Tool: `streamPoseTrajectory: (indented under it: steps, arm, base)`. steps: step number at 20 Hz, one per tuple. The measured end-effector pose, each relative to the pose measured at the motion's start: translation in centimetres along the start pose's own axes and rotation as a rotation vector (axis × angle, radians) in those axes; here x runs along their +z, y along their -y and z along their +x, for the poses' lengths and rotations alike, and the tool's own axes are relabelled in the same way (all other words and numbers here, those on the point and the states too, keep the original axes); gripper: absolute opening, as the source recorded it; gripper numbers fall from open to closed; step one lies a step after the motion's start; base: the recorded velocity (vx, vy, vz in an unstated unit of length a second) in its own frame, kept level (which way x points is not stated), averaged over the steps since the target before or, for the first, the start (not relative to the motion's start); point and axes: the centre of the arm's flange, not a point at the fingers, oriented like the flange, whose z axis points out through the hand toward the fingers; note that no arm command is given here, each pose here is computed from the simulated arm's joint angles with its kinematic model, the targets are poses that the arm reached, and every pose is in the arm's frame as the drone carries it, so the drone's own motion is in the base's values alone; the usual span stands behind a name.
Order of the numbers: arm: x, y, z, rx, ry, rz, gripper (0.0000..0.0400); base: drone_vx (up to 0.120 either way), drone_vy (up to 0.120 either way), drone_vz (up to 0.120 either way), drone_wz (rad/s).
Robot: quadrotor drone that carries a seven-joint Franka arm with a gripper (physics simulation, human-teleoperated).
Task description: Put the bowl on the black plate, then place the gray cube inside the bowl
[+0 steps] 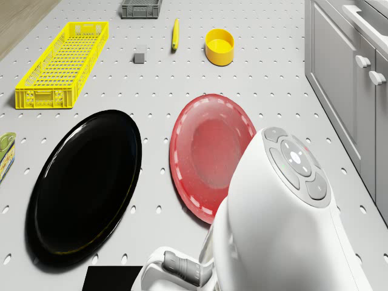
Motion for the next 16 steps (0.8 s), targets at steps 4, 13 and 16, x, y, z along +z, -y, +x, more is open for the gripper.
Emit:
streamPoseTrajectory:
  steps: [4,13,16]
  arm:
    - [0.1,1.2,-1.2,-0.004,-0.123,-0.118,0.04]
    - [0.4,2.1,-2.1,-0.007,-0.218,-0.208,0.04]
    - [0.4,2.2,-2.2,-0.008,-0.228,-0.217,0.04]
  base:
    - [0.12,-0.12,-0.12,0.0]
    - [0.12,-0.009,-0.107,0.0]
    - [0.12,0.0,0.0,0.0]
